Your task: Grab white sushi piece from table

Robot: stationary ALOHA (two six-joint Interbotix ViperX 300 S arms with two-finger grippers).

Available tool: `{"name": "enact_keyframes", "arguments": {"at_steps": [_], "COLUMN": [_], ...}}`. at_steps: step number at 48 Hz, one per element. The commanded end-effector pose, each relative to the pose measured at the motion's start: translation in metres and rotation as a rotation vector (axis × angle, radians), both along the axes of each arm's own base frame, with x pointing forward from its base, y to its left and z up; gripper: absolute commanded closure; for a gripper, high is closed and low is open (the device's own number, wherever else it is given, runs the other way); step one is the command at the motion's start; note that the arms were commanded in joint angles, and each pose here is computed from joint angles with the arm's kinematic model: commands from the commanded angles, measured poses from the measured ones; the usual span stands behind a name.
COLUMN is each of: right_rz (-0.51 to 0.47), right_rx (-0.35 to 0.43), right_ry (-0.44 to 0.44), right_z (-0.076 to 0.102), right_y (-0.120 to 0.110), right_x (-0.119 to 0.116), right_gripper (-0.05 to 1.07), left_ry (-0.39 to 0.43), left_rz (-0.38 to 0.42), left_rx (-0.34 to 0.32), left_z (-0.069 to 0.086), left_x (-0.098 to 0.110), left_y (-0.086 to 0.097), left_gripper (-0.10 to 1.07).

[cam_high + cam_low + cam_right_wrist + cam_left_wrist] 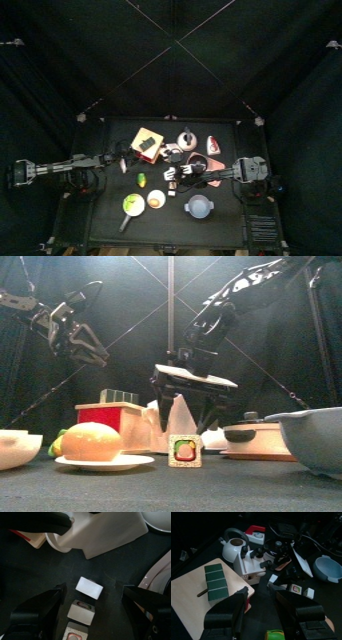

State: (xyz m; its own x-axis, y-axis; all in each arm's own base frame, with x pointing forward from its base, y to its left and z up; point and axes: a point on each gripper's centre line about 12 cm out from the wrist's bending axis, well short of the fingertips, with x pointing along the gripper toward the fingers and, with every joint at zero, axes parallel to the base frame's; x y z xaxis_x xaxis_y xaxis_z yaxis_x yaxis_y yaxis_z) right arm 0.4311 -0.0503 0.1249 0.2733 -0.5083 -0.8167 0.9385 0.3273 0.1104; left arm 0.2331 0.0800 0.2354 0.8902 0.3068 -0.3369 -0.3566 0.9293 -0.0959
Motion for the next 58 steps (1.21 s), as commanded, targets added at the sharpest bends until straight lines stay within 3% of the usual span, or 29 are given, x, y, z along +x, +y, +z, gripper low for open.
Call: {"name": "enact_keyframes", "arguments": {"at_steps": [1,30,46,58], "right_rz": [0.000,0.012,-0.003,-0.010], "right_rx": [-0.002,0.006,0.002,0.007], "right_ry": [-0.038,-0.029,-0.032,-0.036], "right_z": [0.013,0.001,0.001,0.003], "right_y": [0.000,-0.004,-0.012,-0.013], "right_x": [0.006,0.007,0.007,0.006], "right_gripper": [-0.02,0.00,0.20,0.21], "left_ry": [-0.020,-0.017,-0.017,-0.011], "left_rz": [0.003,0.004,0.003,0.004], "left_rx": [0.004,0.003,0.003,0.001], "left_z": [0.006,0.005,0.005,0.003], "left_x": [0.002,0.002,0.002,0.001], "left_y": [0.001,0.001,0.001,0.001], "left_gripper": [0.19,0.19,0.19,0.19]}}
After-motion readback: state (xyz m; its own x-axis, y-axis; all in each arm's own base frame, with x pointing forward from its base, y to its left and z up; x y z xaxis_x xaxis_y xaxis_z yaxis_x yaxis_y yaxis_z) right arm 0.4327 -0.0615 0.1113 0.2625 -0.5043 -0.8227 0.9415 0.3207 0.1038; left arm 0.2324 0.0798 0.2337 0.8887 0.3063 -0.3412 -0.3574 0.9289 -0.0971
